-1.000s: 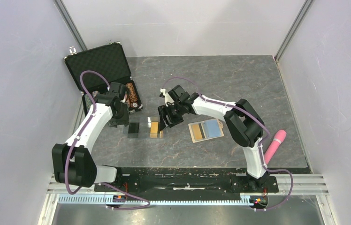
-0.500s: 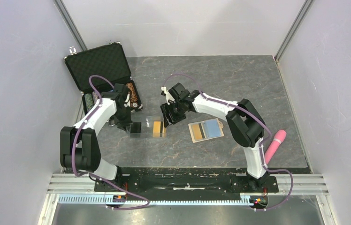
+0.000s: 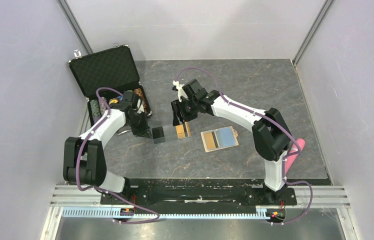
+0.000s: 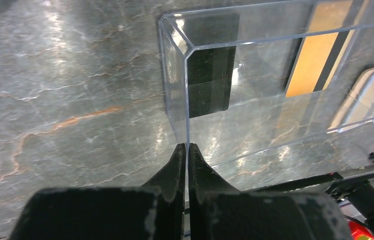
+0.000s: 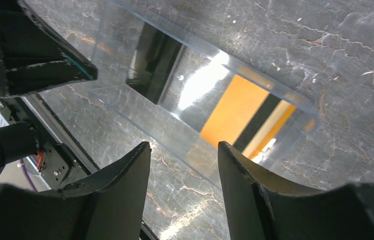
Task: Put the credit cards into the card holder
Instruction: Move the storage box to the center of the board.
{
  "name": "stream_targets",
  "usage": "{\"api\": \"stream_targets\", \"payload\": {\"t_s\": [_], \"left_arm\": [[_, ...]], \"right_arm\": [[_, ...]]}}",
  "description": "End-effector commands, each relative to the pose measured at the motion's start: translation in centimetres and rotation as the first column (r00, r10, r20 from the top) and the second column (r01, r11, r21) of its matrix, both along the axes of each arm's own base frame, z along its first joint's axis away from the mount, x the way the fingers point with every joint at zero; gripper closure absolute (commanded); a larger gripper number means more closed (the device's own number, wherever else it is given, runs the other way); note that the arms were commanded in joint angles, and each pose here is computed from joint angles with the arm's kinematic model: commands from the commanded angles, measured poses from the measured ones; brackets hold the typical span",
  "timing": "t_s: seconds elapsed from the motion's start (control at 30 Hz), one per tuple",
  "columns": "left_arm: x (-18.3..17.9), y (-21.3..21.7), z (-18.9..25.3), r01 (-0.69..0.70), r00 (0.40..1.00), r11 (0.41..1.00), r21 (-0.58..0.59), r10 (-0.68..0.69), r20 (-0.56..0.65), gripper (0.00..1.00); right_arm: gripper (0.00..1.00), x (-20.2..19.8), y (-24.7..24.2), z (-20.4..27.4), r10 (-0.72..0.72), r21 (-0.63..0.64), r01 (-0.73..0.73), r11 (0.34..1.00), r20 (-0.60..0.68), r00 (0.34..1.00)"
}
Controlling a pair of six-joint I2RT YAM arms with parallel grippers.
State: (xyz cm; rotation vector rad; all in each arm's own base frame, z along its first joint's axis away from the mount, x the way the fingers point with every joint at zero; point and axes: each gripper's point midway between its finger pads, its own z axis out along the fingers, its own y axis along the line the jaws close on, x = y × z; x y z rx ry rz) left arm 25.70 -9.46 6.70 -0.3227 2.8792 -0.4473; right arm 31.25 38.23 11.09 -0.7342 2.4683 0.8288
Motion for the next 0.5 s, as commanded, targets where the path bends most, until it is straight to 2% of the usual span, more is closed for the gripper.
{"api": "stream_targets", "payload": {"t_s": [0.0,0.1,0.2,0.3,0.33,0.47], "left_arm": [[0.9,-3.1,-0.5,-0.036,0.999,0.998,-0.055,0.037,0.022,0.98],[1.2,-4.2,-0.7,-0.044,0.999,0.998,-0.044,0.045,0.025,0.98],[1.4,-5.7,-0.8,-0.070,0.997,0.994,-0.081,0.072,0.030,0.98],[1.4,-7.1,-0.6,-0.078,0.995,0.991,-0.108,0.084,0.047,0.97],[1.3,-7.5,-0.5,-0.084,0.995,0.990,-0.112,0.090,0.049,0.95],[1.4,-8.0,0.0,-0.104,0.990,0.984,-0.142,0.116,0.077,0.79]], "right_arm": [[0.46,-0.3,1.2,1.5,0.020,0.078,-0.020,0.997,-0.004,1.000],[0.47,-0.5,1.6,0.6,0.028,0.086,-0.025,0.996,-0.037,0.999],[0.57,-0.5,1.9,-0.6,0.033,0.076,-0.028,0.997,-0.058,0.998],[0.61,-0.5,1.7,-1.9,0.032,0.049,-0.028,0.998,-0.076,0.997],[0.62,-0.4,1.6,-2.3,0.033,0.038,-0.030,0.999,-0.080,0.996],[0.63,-0.4,1.1,-3.9,0.029,-0.007,-0.030,1.000,-0.094,0.995]]}}
